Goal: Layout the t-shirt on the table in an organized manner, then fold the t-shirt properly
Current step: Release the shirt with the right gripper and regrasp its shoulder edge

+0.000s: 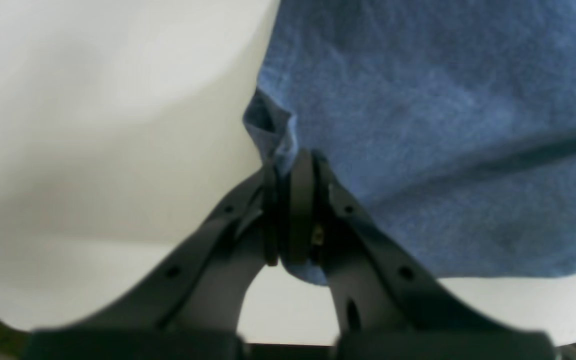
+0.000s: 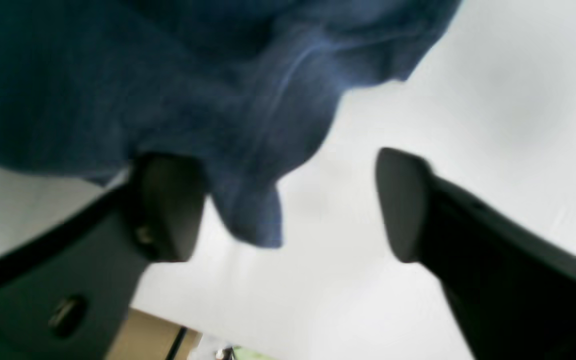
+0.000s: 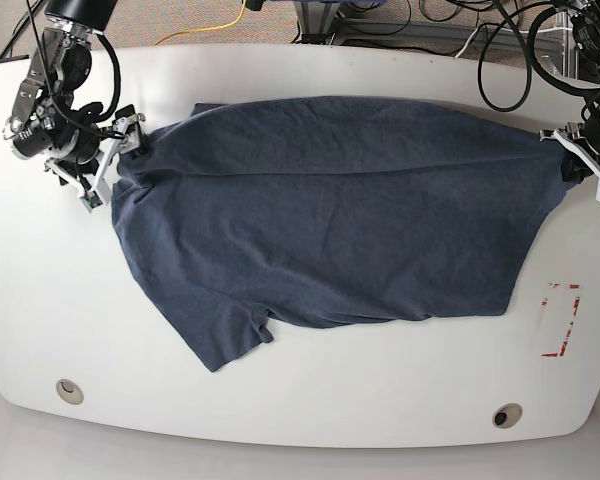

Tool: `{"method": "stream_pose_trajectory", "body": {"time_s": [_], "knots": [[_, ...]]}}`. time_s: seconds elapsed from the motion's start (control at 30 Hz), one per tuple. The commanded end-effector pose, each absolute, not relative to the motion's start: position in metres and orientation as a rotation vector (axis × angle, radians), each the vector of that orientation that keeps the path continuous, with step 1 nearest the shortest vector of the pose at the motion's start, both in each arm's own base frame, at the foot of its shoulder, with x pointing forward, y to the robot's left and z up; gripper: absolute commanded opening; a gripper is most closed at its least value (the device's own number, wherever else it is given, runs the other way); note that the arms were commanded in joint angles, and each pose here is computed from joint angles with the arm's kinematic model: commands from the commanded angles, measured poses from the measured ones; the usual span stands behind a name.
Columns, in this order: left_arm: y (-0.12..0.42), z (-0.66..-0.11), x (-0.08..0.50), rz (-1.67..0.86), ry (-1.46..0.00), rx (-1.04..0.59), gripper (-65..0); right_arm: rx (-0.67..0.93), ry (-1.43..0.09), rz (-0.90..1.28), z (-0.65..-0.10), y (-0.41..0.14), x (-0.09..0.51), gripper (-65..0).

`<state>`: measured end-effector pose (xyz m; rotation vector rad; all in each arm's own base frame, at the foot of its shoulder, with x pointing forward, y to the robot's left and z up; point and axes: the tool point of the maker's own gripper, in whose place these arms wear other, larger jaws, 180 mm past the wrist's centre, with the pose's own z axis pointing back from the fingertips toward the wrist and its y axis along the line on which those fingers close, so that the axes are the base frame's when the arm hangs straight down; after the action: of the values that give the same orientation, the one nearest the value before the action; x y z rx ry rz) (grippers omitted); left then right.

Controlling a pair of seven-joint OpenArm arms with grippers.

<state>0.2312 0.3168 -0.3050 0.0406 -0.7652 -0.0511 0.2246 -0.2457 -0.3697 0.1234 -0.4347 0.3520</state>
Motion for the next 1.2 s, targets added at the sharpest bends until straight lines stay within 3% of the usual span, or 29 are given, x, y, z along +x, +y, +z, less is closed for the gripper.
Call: {"method": "stream_pose_trajectory", "body": {"time_s": [0.0, 0.17, 0.43, 0.57, 1.17], "knots": [[0.319, -0.291, 0.238, -0.072, -0.812, 0.055, -65.0, 0.109, -0.501, 0.375, -0.353, -0.243, 0.234, -5.5], [0.32, -0.29, 0.238, -0.069, -0.814, 0.058, -65.0, 0.079, -0.556, 0.381, -0.336, -0.24, 0.23, -6.0], [0.318, -0.291, 0.238, -0.074, -0.812, 0.054, -65.0, 0.171, -0.756, 0.29, -0.299, -0.243, 0.254, -5.9], [0.318, -0.291, 0.239, -0.075, -0.814, 0.053, -65.0, 0.203, -0.781, 0.3, -0.296, -0.233, 0.265, -5.9], [0.309, -0.289, 0.248, -0.097, -0.827, 0.035, -65.0, 0.223, -0.554, 0.289, -0.346, -0.236, 0.193, -5.9]]}}
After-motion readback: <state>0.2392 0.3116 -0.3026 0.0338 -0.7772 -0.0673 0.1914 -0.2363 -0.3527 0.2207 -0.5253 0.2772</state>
